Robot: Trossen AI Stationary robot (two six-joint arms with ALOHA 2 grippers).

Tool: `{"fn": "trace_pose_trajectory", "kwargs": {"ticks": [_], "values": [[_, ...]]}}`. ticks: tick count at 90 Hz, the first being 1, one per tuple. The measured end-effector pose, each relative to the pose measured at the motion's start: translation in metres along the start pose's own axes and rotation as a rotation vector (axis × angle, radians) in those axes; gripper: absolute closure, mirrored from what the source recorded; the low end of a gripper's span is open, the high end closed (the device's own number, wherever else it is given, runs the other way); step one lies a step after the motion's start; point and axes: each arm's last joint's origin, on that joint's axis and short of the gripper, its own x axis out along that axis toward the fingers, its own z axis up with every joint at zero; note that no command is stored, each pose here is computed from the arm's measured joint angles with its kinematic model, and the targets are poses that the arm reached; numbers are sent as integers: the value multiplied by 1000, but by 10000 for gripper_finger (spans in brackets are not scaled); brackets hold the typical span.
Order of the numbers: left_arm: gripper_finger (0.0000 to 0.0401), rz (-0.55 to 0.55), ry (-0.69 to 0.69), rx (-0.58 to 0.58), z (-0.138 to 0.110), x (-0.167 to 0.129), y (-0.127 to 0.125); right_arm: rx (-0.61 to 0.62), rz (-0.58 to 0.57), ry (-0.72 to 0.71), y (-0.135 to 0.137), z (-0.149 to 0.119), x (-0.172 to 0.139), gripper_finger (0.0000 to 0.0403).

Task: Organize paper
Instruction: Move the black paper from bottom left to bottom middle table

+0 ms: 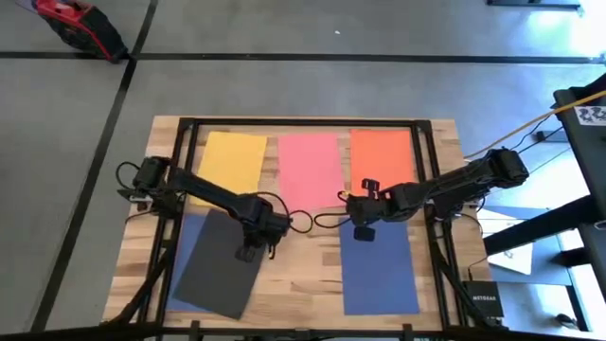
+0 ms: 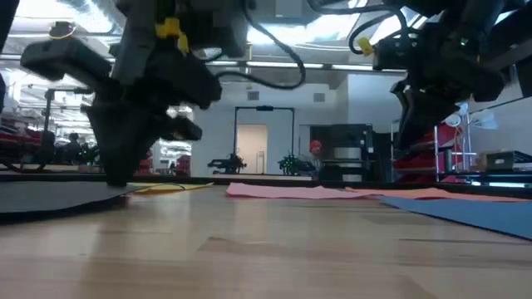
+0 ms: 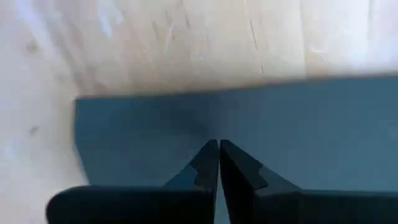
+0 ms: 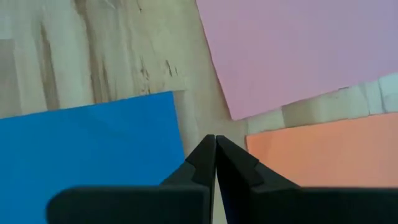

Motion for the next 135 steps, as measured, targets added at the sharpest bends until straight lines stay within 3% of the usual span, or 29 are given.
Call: {"fn": "trace_pose_trajectory", "kwargs": {"ticks": [13, 29, 50, 78, 87, 94, 110, 124, 135], "values": [[401, -8, -20, 9, 6, 9, -3, -9, -59, 14, 2, -10, -12, 403], [401, 10, -178, -17, 22, 8, 1, 53, -85, -32, 0, -23, -39, 403], [401, 137, -351, -88, 35, 2, 28, 127, -66, -117, -8, -32, -64, 403], [401, 175, -518, -137, 49, -20, 55, 133, -65, -126, -10, -32, -67, 403], [401, 169, -457, -107, 48, -39, 46, 132, -65, -125, -10, -33, -67, 403], [401, 146, -329, -72, 40, -44, 33, 130, -61, -117, -10, -33, -67, 403], [401, 73, -91, -15, 21, -31, 0, 127, -54, -108, -9, -34, -67, 403], [401, 76, -52, -11, 15, -16, -19, 128, -62, -112, -10, -34, -67, 403], [401, 84, -109, -45, 15, -5, -23, 128, -62, -112, -10, -34, -67, 403]]}}
